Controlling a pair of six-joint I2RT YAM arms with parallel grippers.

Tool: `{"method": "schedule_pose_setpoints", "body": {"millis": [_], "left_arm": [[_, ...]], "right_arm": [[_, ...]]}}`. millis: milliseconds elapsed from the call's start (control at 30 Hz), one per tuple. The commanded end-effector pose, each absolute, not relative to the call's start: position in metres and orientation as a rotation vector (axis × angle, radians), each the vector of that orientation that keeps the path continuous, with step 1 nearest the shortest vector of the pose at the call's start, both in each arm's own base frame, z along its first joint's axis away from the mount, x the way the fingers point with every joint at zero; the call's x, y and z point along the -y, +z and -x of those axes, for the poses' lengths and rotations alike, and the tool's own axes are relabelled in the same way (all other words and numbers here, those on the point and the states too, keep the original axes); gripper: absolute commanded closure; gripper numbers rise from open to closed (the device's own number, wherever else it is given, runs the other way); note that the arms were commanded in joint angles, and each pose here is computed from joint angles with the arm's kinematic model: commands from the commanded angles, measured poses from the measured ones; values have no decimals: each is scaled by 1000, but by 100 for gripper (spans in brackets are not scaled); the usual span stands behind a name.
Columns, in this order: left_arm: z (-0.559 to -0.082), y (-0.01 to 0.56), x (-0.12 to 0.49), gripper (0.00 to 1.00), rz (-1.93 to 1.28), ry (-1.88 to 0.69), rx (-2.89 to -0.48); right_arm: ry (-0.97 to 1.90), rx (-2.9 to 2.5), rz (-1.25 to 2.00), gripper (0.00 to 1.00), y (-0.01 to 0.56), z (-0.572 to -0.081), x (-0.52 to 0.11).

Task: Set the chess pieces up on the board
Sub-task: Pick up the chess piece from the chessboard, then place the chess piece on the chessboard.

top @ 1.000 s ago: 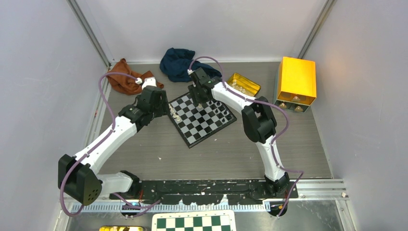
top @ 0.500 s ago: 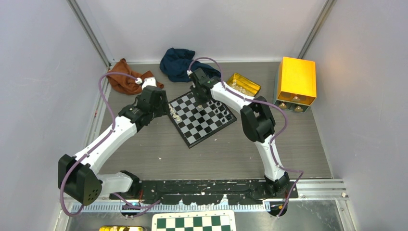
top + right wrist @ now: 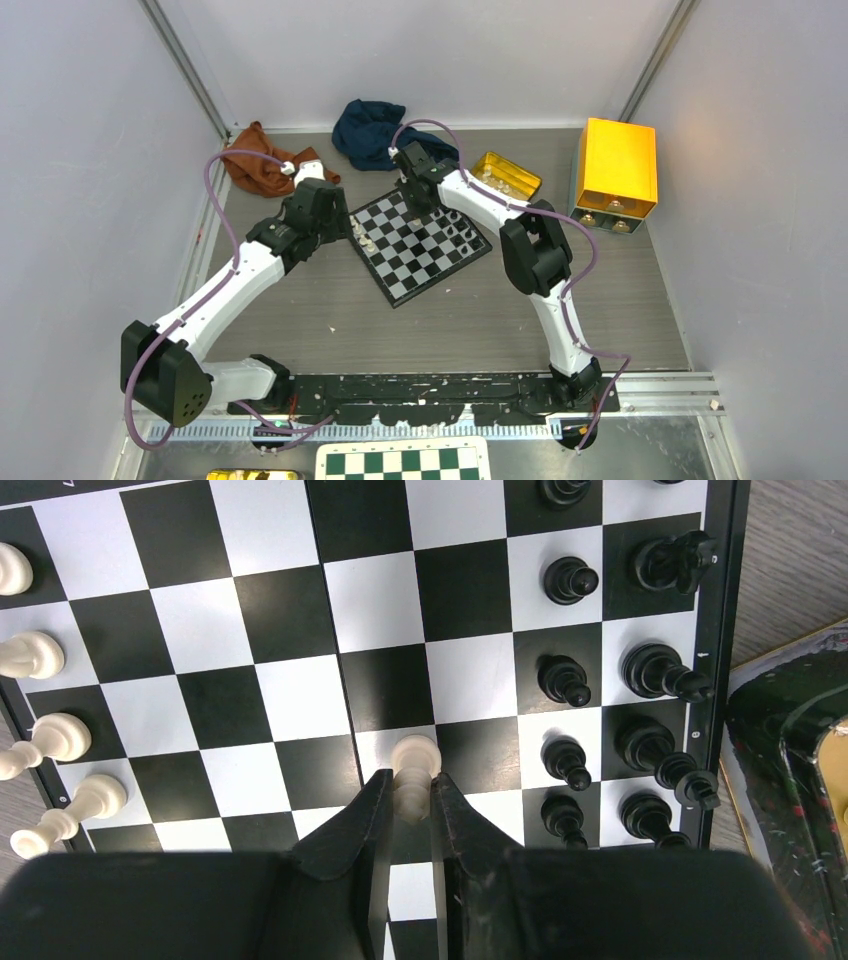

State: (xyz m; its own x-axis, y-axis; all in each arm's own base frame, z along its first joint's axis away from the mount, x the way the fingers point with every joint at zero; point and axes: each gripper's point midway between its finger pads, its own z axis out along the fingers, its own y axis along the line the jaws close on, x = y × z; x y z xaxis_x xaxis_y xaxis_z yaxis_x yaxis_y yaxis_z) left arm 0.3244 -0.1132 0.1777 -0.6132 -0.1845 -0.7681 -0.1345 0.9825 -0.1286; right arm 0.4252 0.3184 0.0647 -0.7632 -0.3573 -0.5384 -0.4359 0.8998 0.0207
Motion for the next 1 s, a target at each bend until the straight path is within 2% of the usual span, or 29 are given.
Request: {"method": "schedule_pose_setpoints", "body": {"millis": [0, 167, 300, 967], "left_arm": [[-329, 200, 105, 31, 256, -63, -2156], [-329, 208, 102, 29, 259, -50, -2141], [-326, 216, 98, 26, 265, -48, -2125], [-305, 251, 85, 24, 308, -93, -2032]], "right_arm": [[239, -2445, 575, 94, 104, -428, -328], [240, -2430, 596, 94, 114, -417, -331], [240, -2426, 622, 99, 119, -405, -336], [230, -2415, 764, 99, 118, -332, -385]]}}
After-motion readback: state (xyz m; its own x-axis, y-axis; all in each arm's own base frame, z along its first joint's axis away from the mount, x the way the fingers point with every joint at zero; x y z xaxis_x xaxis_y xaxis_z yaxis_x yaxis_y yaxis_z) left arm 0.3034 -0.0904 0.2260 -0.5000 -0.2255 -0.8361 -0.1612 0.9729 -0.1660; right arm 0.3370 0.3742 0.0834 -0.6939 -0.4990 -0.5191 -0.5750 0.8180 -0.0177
